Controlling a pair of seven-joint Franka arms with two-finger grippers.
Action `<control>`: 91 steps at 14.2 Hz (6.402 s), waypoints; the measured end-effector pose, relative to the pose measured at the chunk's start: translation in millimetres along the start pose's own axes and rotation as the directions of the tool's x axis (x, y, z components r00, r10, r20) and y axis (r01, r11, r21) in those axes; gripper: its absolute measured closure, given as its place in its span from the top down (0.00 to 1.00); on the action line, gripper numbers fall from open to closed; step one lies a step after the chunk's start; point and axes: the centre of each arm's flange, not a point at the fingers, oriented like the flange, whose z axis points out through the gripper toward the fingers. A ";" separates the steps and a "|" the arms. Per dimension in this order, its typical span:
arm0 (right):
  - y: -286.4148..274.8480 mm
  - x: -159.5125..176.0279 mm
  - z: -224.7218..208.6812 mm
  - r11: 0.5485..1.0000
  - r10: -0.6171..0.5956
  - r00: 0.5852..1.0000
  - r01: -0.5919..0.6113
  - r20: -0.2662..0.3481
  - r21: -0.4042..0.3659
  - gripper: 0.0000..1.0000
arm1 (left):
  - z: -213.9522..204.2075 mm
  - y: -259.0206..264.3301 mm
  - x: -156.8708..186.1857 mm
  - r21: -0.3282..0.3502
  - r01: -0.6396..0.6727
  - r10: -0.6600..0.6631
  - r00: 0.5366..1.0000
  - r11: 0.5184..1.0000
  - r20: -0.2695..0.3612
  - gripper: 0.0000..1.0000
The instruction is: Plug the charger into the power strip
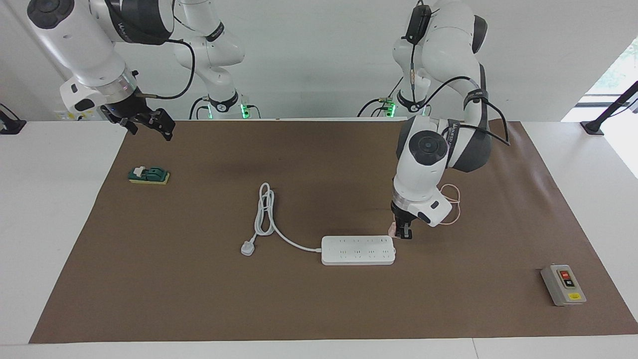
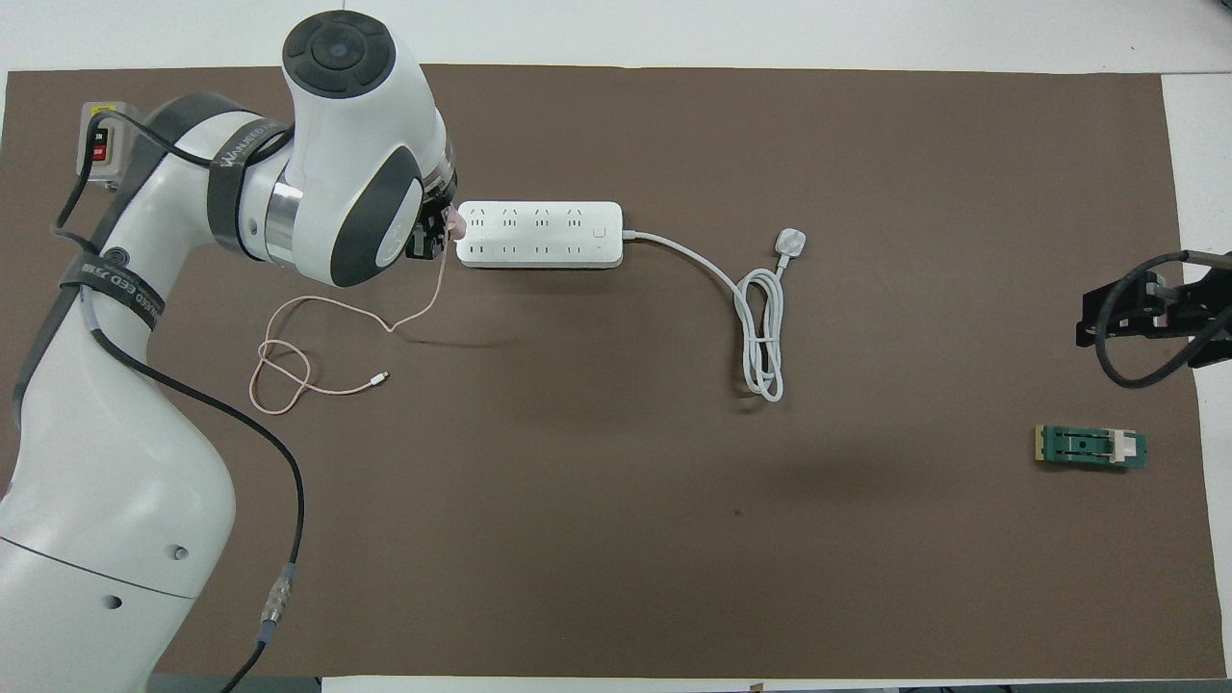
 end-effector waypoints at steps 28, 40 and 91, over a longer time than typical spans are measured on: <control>0.0 0.0 0.0 1.000 0.000 1.000 0.000 0.000 0.000 1.00 | 40.1 -15.3 -23.8 -0.018 0.085 -0.085 0.996 0.996 -0.004 0.31; 0.0 0.0 0.0 1.000 0.000 1.000 0.000 0.000 0.000 1.00 | 52.1 -14.1 -28.9 -0.011 0.073 -0.073 0.997 0.997 -0.019 0.31; 0.0 0.0 -0.1 1.000 0.000 1.000 0.000 0.000 0.000 1.00 | -219.6 -146.4 297.6 -0.067 -0.959 0.960 0.269 0.274 0.070 1.00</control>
